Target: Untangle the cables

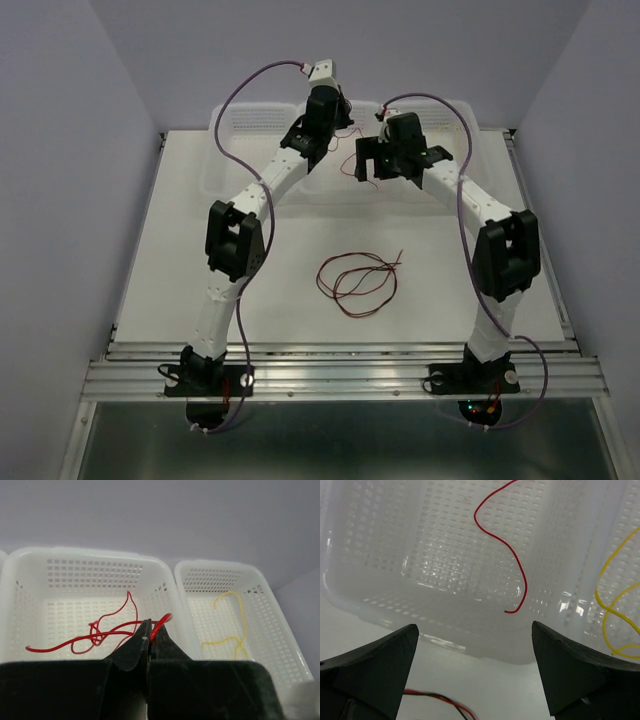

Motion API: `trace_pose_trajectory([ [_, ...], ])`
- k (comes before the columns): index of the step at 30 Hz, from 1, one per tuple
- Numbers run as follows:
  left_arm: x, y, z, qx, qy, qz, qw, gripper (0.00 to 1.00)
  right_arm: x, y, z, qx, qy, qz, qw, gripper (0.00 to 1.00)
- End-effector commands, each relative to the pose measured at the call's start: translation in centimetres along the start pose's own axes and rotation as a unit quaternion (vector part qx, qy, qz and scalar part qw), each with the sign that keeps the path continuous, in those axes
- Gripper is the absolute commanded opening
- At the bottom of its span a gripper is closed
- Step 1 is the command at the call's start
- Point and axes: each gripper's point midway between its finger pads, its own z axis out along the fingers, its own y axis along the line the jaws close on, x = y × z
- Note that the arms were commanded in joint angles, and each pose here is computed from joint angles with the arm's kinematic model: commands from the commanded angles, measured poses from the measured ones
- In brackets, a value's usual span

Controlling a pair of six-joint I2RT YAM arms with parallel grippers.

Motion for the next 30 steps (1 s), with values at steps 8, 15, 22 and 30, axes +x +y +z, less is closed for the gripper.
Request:
trace_pose_trajectory([
  [8, -1.7, -3.4, -2.1, 0.018, -0.004, 0.023, 1.000, 0.99, -2.7, 1.0, -10.0, -0.007, -0.086, 0.020, 0.996, 1.00],
  [15, -5.7, -5.9, -6.9, 0.037, 0.000, 0.027, 0.999, 0.99, 0.4, -1.4, -14.5, 0.057, -0.114, 0.111, 0.985, 1.00],
  [22, -6.8, -9.7, -16.4, 0.072, 0.025, 0.047, 0.996, 0.99, 5.9, -1.1, -18.0, 0.032, -0.126, 0.189, 0.973, 1.00],
  [30, 10.9, -8.9, -25.7, 0.163, 0.167, 0.108, 0.967, 0.99, 12.5, -3.8, -19.4, 0.097, -0.096, 0.247, 0.959, 1.00],
])
